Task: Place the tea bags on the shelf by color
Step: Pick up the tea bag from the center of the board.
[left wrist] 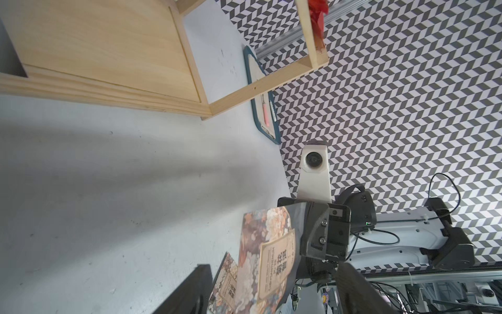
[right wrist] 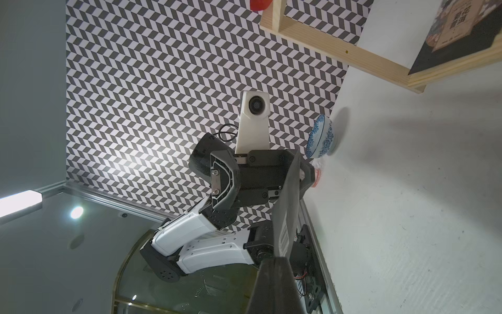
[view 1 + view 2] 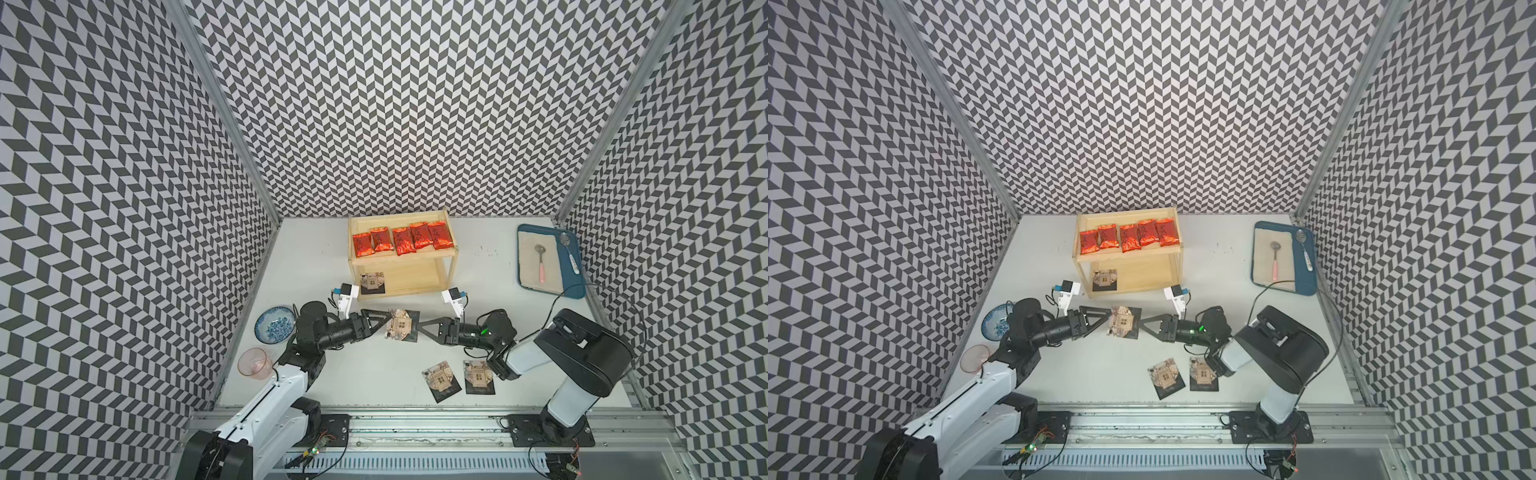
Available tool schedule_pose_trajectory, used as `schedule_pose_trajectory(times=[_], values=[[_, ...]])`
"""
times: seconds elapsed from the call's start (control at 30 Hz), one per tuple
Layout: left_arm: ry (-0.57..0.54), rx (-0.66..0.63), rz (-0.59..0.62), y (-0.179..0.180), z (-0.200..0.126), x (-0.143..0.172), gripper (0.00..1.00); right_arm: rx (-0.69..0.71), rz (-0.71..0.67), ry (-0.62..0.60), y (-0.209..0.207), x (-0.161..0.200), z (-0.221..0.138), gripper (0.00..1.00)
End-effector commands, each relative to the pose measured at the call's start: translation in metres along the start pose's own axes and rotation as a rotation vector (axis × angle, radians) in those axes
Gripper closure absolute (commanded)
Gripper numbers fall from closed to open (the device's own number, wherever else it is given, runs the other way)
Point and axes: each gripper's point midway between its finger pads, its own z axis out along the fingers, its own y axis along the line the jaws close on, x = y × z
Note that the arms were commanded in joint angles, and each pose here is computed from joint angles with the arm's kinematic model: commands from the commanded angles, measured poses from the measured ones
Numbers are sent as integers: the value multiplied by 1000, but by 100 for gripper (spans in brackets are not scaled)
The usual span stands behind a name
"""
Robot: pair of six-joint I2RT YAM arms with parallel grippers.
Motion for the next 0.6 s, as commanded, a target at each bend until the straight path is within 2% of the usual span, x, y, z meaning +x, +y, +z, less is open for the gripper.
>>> schedule_pose_trajectory(times=[0.0,0.17,0.23,0.4,0.57], values=[[13,67,54,-18,0,1,28,-32,-35,17,12,-2,4,100],[21,86,68,-26,3,2,37,-28,-42,28,12,-4,9,100],[21,85,70,-26,3,2,44,-21,-44,31,11,-4,10,100],[12,39,69,-20,3,0,71,-13,-52,33,12,-4,10,100],[-1,-17,86,-15,2,-5,91,-19,-62,38,16,-3,8,100]])
